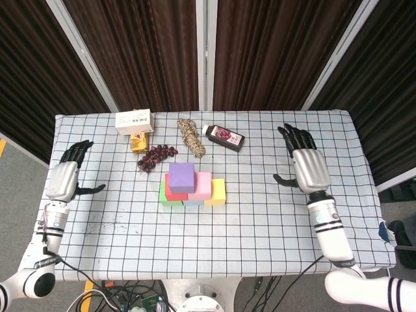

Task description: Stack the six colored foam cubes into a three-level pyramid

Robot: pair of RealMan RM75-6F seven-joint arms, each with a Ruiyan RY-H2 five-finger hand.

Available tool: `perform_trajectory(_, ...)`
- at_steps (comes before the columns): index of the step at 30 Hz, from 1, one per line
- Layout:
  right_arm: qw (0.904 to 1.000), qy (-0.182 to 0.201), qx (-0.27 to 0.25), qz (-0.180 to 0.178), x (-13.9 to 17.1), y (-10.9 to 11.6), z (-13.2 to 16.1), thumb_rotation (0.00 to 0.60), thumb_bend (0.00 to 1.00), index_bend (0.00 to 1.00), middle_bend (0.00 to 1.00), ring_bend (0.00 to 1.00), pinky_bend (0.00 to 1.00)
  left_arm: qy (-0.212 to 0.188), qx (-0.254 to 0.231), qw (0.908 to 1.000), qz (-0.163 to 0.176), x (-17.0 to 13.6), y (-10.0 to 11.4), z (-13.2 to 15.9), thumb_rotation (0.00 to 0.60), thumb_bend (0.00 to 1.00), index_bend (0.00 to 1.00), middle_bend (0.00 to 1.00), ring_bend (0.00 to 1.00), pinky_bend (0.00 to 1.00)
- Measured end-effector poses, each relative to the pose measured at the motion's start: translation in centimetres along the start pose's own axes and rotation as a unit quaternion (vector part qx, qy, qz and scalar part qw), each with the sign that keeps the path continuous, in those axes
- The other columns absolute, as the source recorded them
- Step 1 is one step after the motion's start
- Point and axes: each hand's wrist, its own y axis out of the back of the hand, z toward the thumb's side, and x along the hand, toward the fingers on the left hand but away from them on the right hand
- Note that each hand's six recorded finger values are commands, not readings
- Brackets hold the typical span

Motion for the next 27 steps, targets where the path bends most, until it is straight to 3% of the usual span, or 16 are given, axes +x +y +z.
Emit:
perform_trajectory(6, 0.9998, -0.009, -0.009, -0.016, 3.9, 2.0, -1.7, 0.6, 0.08, 0.0, 0.0, 0.0, 0.0, -0.008, 0.029, 0.9995, -0.001, -1.8, 1.0, 0.7, 0.6, 0.0, 0.09, 0.04, 0.01, 0.09)
perform_trajectory(10, 0.9997, -0.011, -0.008, -0.02, 5.8, 2.5, -2.4, 0.6, 0.08, 0.0, 0.0, 0.0, 0.0, -0.007, 0.039, 0.9992, -0.01, -3.1, 1.0, 0.8, 0.6, 0.0, 0.09, 0.04, 0.01, 0.09)
perform_trajectory(15, 0.9996, -0.006, -0.007, -0.027, 7.4, 2.9, -2.6, 0.6, 0.08, 0.0, 0.0, 0.0, 0.0, -0.007, 0.052, 0.9986, 0.002, -3.3, 0.9, 0.4, 0.6, 0.0, 0.09, 0.04, 0.01, 0.09)
perform_trajectory(21, 0.9995, 0.004, -0.006, -0.029, 8.1, 3.3, -2.0, 0.6, 0.08, 0.0, 0.0, 0.0, 0.0, -0.003, 0.03, 0.9995, 0.01, -2.2, -1.4, -0.5, 0.6, 0.0, 0.08, 0.03, 0.01, 0.09)
perform_trajectory(27, 0.9997, -0.001, -0.005, -0.026, 8.3, 3.2, -2.1, 0.6, 0.09, 0.0, 0.0, 0.0, 0.0, -0.012, 0.002, 0.9998, -0.014, -0.4, -6.2, 0.3, 0.6, 0.0, 0.06, 0.02, 0.01, 0.08)
